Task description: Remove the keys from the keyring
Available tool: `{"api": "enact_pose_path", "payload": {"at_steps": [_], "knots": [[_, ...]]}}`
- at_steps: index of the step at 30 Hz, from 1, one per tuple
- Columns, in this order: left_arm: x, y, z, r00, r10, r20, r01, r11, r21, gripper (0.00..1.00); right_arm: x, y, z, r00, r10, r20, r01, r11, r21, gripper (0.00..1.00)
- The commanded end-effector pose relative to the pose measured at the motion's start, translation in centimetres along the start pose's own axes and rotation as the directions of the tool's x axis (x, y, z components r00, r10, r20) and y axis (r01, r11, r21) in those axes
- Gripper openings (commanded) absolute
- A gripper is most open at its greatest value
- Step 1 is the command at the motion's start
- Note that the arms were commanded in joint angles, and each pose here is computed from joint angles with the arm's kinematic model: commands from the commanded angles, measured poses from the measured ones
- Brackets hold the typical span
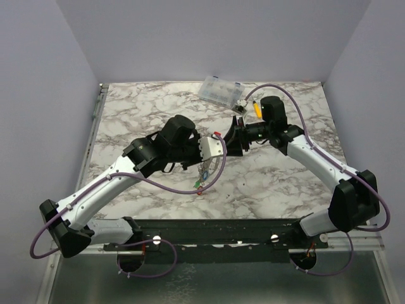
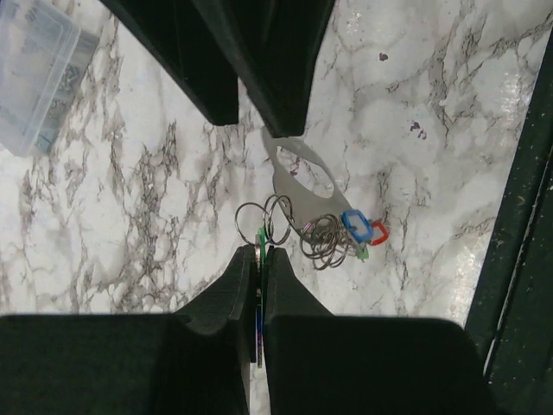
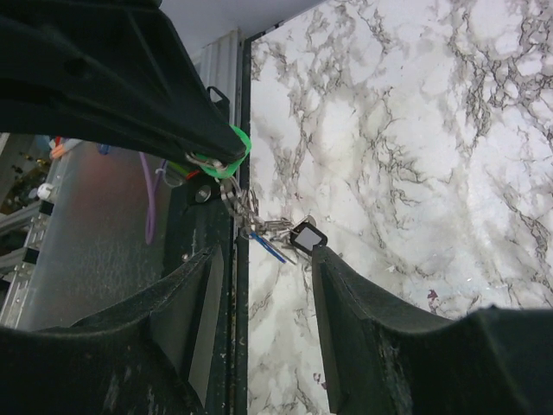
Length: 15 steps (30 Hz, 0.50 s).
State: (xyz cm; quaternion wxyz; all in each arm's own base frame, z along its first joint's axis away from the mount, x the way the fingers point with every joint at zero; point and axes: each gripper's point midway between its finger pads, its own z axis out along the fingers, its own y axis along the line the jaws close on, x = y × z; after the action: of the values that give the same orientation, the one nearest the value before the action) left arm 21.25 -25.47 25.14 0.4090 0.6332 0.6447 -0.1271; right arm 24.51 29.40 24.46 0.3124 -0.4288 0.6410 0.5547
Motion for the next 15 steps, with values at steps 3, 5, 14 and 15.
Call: {"api": "enact_pose_path", "payload": {"at_steps": [3, 5, 14, 15], "knots": [[-1.9, 0.3, -0.4, 0.972, -0.23, 0.04, 0.226, 0.97, 0.089, 0.0, -1.1, 2.2, -0.6, 0.997, -0.075, 0.007, 0.075, 0.996, -0.054, 0.53], [-2.2, 0.0, -0.4, 0.969, -0.244, 0.046, 0.237, 0.963, 0.126, 0.0, -1.3, 2.3, -0.6, 0.994, -0.104, 0.013, 0.105, 0.992, -0.068, 0.53], [-2.6, 0.1, -1.6, 0.978, -0.175, 0.11, 0.156, 0.974, 0.161, 0.0, -2.5, 1.6, -0.1, 0.948, -0.315, 0.053, 0.319, 0.94, -0.117, 0.56], [-2.6, 0.0, -1.8, 0.979, -0.167, 0.114, 0.146, 0.975, 0.168, 0.0, -2.6, 1.5, 0.0, 0.945, -0.323, 0.058, 0.328, 0.937, -0.123, 0.56]]}}
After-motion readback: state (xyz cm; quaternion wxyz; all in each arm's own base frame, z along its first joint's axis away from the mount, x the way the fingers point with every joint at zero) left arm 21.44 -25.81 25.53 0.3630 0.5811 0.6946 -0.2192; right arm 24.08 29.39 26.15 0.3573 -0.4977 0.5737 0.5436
